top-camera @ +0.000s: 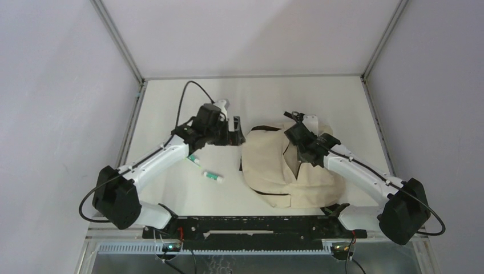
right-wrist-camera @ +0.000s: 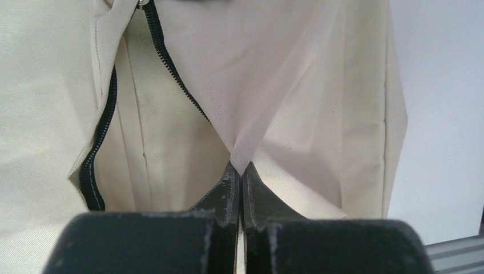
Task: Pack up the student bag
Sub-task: Pick up the stationery from the center of the board.
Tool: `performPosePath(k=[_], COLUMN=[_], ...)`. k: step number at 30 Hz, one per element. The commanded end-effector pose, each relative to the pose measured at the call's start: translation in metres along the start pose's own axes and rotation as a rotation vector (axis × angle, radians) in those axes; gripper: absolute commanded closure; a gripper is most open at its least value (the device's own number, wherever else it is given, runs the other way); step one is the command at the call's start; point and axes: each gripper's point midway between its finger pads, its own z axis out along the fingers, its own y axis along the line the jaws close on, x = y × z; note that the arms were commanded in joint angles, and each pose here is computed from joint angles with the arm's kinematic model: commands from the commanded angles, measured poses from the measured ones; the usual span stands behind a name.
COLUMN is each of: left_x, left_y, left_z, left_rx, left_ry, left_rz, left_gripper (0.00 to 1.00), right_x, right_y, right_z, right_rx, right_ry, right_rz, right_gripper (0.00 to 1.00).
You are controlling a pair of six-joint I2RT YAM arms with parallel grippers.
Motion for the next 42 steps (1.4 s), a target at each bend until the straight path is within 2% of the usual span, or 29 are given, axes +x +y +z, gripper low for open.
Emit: performPosePath(k=[1,4,7,10,14,23,26,33,37,42], left_x=[-0.067,-0.087,-0.105,-0.134,-0.159,-0.177,-0.172,-0.148,-0.137,-0.142], left_y=[0.066,0.11,0.149,0.173,0.2,0.237,0.249,0.258,0.258,0.252], left_z=[-0.014,-0.01,0.001,0.013,0.036,0.111,0.13,0.149,0.147,0.135], left_rx=[-0.294,-0.439,-0.564,-0.602,-0.656,-0.592,-0.597,-0.57,-0.571,-0.565], left_ry=[-0.196,-0.241,-0.209,-0.154,-0.112,0.011,0.033,0.087,0.106,0.093], left_rz=[-0.074,-0.102,-0.085,-0.081,-0.048,-0.109,-0.135,-0.192,-0.189,-0.171], left_gripper=[0.0,0.0,0.0,0.04,0.04,0.09,0.14,0.42,0.64,0.98], right_x=[-0.01,-0.012,-0.012,-0.011,-0.01,-0.01,-0.01,-0.008,-0.011,-0.014], right_y=[0.008,0.014,0.019,0.024,0.033,0.046,0.05,0.054,0.056,0.057], right_z=[-0.011,-0.012,-0.013,-0.014,-0.017,-0.017,-0.016,-0.012,-0.011,-0.011], right_rx=[-0.059,-0.093,-0.119,-0.142,-0.185,-0.234,-0.244,-0.243,-0.238,-0.234], right_ry=[-0.047,-0.051,-0.05,-0.044,-0.038,-0.029,-0.026,-0.008,-0.005,-0.006], right_rz=[0.034,0.038,0.034,0.03,0.028,0.029,0.029,0.023,0.018,0.015], right_gripper=[1.0,1.0,1.0,1.0,1.0,1.0,1.0,1.0,1.0,1.0])
